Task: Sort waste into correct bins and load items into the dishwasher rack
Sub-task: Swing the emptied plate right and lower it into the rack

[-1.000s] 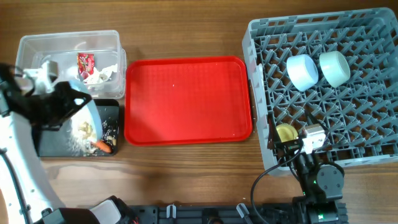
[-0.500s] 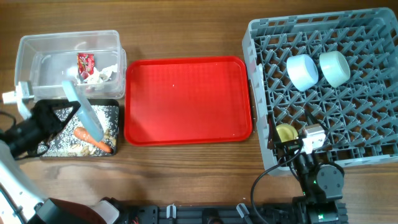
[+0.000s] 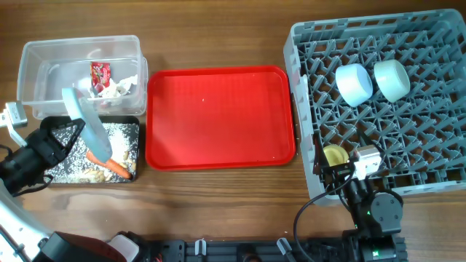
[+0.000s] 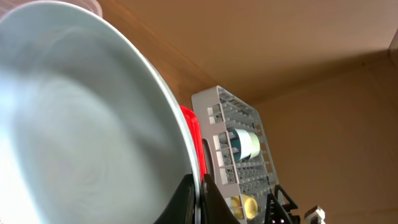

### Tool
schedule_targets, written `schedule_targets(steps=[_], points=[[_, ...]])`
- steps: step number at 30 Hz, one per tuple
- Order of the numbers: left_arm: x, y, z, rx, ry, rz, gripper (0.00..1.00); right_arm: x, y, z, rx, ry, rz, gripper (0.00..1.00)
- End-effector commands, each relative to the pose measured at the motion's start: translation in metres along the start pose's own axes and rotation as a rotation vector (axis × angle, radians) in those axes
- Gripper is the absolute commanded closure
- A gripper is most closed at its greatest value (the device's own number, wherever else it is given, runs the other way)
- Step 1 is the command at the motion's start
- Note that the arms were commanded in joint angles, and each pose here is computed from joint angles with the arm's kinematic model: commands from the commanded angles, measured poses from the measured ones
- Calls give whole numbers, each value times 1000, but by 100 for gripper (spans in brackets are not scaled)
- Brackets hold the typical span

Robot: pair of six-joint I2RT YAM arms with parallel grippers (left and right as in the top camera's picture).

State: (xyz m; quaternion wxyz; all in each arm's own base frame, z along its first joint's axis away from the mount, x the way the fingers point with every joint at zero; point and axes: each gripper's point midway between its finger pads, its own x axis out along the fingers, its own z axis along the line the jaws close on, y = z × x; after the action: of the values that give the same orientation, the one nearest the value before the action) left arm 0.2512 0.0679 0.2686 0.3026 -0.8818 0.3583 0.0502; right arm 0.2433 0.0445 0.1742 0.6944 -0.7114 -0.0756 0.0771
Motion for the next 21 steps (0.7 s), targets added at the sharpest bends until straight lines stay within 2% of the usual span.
schedule_targets(steps=[1, 5, 9, 14, 18, 21], points=[[11, 4, -15, 67, 50, 21, 96, 0, -1, 2, 0, -15, -6, 0], [30, 9, -26, 75, 97, 86, 96, 0, -1, 2, 0, -15, -6, 0], [66, 15, -52, 90, 207, 180, 96, 0, -1, 2, 0, -15, -6, 0], [139, 18, -106, 163, 328, 319, 96, 0, -1, 2, 0, -15, -6, 0], [204, 20, -147, 180, 287, 295, 96, 0, -1, 2, 0, -15, -6, 0], [247, 32, -195, 206, 354, 232, 96, 0, -1, 2, 0, -15, -6, 0]])
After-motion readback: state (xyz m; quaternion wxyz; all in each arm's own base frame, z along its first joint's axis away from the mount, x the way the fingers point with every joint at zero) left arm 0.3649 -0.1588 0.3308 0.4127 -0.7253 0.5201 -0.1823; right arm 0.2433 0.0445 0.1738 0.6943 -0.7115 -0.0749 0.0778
